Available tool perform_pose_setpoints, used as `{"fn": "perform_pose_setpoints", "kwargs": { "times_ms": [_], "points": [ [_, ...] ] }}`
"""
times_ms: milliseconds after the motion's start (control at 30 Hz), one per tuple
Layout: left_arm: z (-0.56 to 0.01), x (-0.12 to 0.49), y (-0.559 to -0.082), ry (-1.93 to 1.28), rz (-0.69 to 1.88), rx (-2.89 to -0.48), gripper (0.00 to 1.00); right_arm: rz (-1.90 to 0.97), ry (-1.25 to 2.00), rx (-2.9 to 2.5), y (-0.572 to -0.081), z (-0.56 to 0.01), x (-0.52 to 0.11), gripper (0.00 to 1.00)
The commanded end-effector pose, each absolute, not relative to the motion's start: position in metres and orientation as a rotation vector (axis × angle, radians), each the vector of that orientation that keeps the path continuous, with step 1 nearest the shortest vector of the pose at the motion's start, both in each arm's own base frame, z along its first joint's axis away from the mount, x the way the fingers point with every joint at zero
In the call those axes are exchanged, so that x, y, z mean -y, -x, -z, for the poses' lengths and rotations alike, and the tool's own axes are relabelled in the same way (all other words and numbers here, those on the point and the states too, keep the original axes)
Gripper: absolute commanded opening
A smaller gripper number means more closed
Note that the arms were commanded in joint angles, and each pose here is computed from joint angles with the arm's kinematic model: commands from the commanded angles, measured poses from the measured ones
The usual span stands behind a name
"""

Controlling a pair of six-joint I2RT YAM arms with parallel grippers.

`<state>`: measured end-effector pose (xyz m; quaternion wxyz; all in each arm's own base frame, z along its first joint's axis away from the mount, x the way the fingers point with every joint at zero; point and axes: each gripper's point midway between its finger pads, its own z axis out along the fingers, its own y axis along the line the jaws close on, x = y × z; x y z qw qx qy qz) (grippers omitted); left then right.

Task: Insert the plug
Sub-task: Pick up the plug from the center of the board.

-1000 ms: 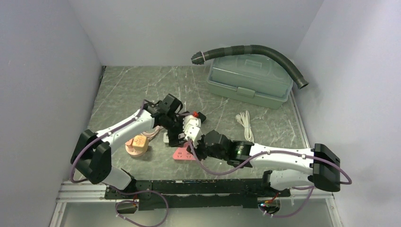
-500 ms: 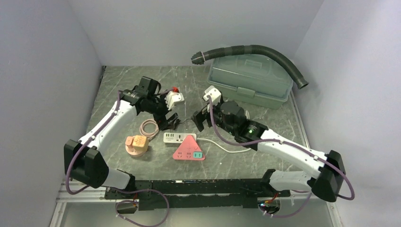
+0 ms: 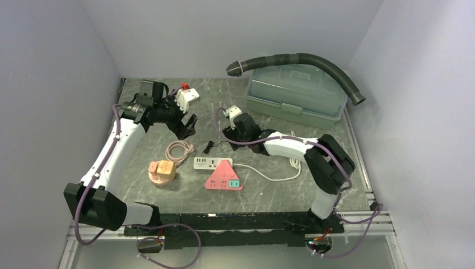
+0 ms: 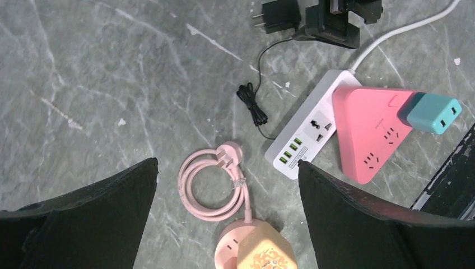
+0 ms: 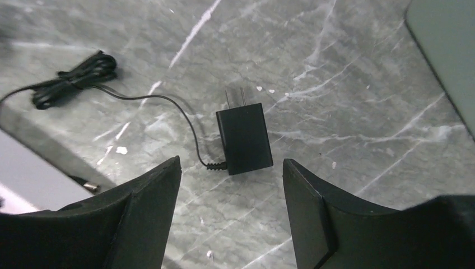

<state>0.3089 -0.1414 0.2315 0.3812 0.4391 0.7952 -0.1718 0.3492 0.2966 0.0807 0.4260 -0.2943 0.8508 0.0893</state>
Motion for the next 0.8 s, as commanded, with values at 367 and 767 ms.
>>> {"fn": "perform_pose_setpoints", "kwargs": {
  "times_ms": [367, 767],
  "points": [
    [-0.248, 0.118, -0.315, -1.020, 0.384, -2.091, 1.00, -0.272, 0.707, -2.088, -0.385, -0.075, -0.318, 0.55],
    [-0.243, 0.113, -0.309, -1.031, 0.350, -2.082, 1.00, -0.247, 0.731, -2.135, -0.391, -0.055, -0.312, 0.39]
  ]
}}
